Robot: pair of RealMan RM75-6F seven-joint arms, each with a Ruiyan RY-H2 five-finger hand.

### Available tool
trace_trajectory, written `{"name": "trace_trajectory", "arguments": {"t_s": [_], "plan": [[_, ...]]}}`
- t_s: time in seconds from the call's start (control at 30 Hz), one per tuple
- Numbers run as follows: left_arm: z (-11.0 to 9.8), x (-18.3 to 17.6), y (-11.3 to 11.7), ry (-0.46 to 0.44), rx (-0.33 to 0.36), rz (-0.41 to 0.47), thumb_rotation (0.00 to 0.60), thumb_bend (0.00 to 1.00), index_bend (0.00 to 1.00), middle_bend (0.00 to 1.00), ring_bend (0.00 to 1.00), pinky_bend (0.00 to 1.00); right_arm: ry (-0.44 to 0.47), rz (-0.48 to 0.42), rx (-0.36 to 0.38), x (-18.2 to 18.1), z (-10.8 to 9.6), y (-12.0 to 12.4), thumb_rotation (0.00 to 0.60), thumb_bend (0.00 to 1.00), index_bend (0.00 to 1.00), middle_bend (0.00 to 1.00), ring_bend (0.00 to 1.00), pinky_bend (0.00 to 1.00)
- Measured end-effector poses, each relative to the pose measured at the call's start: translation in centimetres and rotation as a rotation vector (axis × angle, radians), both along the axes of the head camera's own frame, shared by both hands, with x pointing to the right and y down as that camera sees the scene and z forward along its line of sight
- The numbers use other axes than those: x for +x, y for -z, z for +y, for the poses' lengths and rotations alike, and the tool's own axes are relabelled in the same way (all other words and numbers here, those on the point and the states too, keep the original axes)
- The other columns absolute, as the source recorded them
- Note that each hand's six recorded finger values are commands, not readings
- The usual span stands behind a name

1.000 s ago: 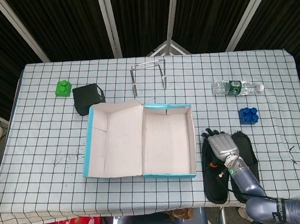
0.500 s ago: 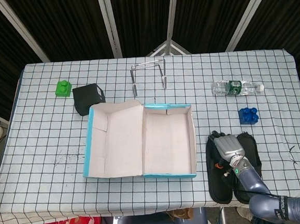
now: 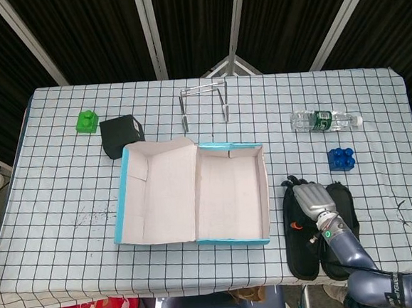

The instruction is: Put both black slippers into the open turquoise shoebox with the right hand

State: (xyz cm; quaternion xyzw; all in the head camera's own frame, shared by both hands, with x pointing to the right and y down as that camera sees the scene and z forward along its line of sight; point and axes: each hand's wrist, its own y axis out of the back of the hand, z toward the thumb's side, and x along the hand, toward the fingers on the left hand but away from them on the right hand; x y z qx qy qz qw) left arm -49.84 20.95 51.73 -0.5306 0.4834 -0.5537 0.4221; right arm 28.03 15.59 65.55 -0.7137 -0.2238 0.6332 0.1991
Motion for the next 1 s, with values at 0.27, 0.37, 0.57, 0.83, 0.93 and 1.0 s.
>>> {"name": "trace_trajectory", "arguments": {"t_s": [0.27,0.37,0.57,0.83,0.93,1.0], "plan": [[0.2,0.3,0.2,-0.008,0.001,0.008,0.6,0.64,0.23,0.07,0.03,0.1,-0.08,-0.06,0.042,1.3,-2.0,3.4,0.6,0.12,0.18,0.09,0.16,0.24],[0.3,0.3,0.4,-0.008,0.008,0.008,0.6,0.64,0.23,0.07,0.03,0.1,-0.076,-0.032,0.036,2.2,-2.1,4.1,0.6,0.12,0.18,0.09,0.16,0.24],[0.4,0.2,0.5,-0.003,0.009,0.004,0.6,0.64,0.23,0.07,0.03,0.1,-0.061,0.001,-0.033,3.1,-0.8,3.8,0.6,0.12,0.18,0.09,0.15,0.24],[0.3,0.1,0.4,-0.001,0.007,0.002,0.6,0.64,0.23,0.07,0.03,0.1,-0.007,0.013,-0.15,2.8,1.2,3.2,0.6,0.12,0.18,0.09,0.12,0.22],[0.3,0.2,0.5,-0.003,0.009,0.002,0.6,0.64,0.23,0.07,0.03,0.1,0.007,0.009,-0.17,2.5,1.6,2.8,0.6,0.12,0.18,0.09,0.12,0.22],[0.4,0.2,0.5,-0.003,0.011,0.001,0.6,0.64,0.23,0.07,0.03,0.1,0.01,0.005,-0.174,2.3,1.7,2.5,0.6,0.12,0.18,0.09,0.12,0.22]]}}
